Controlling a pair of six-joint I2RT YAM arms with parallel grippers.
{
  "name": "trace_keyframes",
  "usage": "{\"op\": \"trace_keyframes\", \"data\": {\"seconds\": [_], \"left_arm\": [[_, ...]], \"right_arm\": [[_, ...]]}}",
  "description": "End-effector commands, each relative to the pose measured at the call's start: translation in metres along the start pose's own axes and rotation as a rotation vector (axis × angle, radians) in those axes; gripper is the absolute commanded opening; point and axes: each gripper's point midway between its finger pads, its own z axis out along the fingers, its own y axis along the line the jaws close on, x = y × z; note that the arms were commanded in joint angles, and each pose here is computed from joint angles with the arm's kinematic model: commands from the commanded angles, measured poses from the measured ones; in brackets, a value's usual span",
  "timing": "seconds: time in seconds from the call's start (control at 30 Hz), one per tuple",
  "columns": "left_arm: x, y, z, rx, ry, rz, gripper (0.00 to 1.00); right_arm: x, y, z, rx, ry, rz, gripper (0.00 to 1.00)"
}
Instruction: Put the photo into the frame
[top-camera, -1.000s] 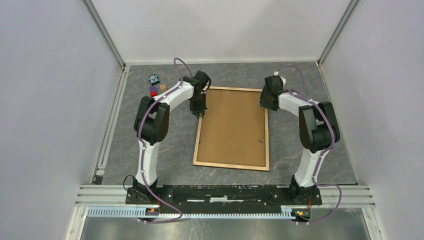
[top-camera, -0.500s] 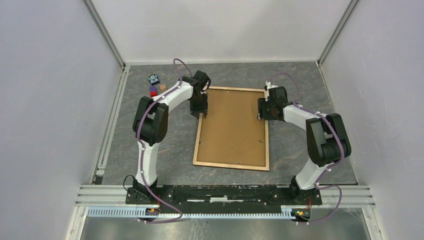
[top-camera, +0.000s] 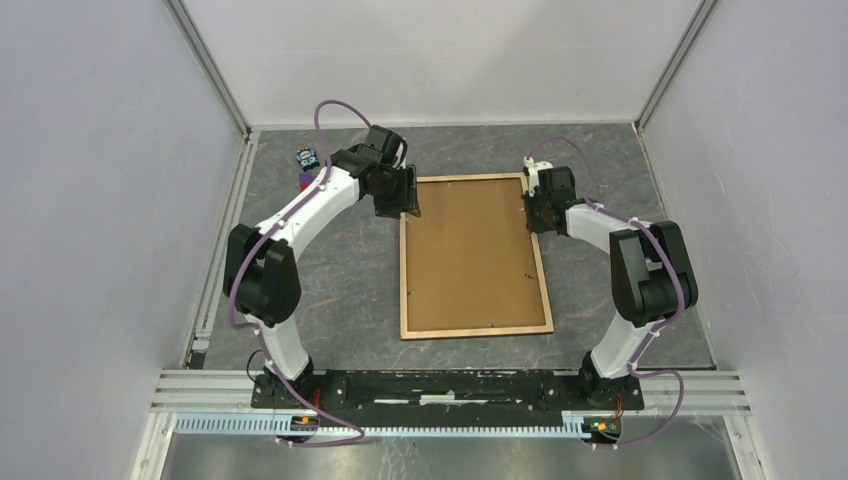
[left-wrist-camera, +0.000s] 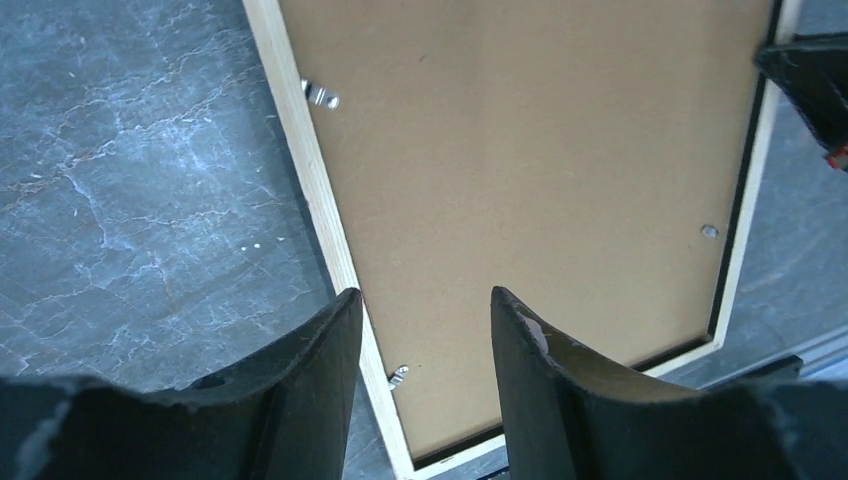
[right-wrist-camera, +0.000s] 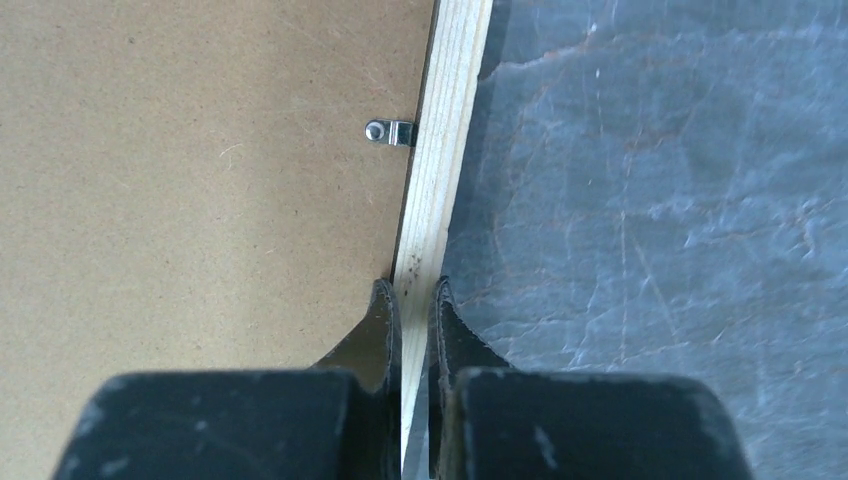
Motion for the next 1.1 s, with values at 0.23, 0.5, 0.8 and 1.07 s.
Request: {"op": "trace_keyframes", "data": {"seconds": [0.23, 0.5, 0.8, 1.07], "left_arm": [[-0.011, -0.028, -0.027, 0.144, -0.079, 0.017, 0.59], [-0.01, -0.018, -0.016, 0.126, -0.056, -0.003, 0.62], [-0.01, -0.011, -0.007, 0.114, -0.038, -0.012, 0.66], [-0.006, -0.016, -0.006, 0.14, -0.018, -0.02, 0.67]], "right_arm": [[-0.025, 0.012, 0.019, -0.051, 0.008, -0.52, 0.0], [-0.057, 0.06, 0.04, -0.102, -0.058, -0.713, 0.0], [-0.081, 0.069, 0.035, -0.098, -0.084, -0.626, 0.3], [-0.105, 0.073, -0.018, -0.071, -0.059, -0.401, 0.54]]}}
